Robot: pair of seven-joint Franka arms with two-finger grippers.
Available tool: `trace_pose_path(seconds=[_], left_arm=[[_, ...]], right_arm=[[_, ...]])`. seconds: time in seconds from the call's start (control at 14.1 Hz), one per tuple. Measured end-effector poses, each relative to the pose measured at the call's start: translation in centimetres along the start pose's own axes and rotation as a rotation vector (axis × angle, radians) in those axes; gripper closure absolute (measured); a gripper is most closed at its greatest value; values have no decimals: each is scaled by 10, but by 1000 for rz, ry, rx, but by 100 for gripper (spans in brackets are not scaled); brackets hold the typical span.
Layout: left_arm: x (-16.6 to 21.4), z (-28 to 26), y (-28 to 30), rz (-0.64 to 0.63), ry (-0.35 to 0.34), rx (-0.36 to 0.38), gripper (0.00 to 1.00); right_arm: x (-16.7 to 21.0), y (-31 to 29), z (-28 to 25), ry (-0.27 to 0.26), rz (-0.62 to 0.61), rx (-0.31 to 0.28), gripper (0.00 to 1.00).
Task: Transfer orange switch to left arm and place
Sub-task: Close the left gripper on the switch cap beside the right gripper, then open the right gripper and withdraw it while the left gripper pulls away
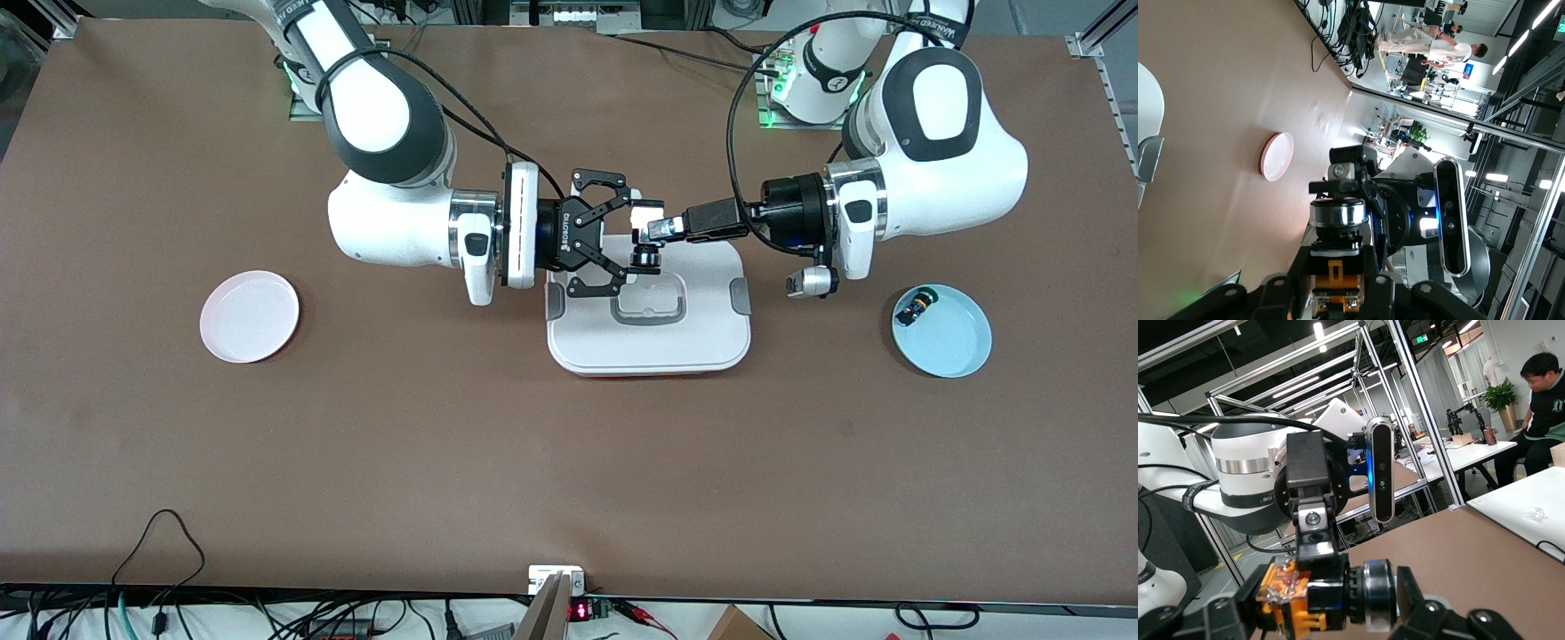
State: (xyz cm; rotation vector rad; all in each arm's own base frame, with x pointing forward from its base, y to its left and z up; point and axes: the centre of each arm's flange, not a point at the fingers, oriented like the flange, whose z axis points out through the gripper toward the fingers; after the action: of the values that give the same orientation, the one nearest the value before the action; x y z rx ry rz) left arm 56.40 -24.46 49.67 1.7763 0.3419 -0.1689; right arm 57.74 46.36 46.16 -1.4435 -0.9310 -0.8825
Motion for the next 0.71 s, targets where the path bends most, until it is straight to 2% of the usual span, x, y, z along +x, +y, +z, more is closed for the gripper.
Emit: trace_pose_path(seconds=[0.07,0.14,0.57,0.71], left_arm=[[-1,1,0,1,-2,0,65],[-1,2,0,2,-4,1,65],[0,1,0,3,0,1,66],[1,0,0,22,4,0,66]], right_arm=[[0,1,-1,0,10,-2,1],[1,2,-3,1,15,-5,0],[2,5,-7,3,24,-8,0],[5,10,-16,9,24,15,0]])
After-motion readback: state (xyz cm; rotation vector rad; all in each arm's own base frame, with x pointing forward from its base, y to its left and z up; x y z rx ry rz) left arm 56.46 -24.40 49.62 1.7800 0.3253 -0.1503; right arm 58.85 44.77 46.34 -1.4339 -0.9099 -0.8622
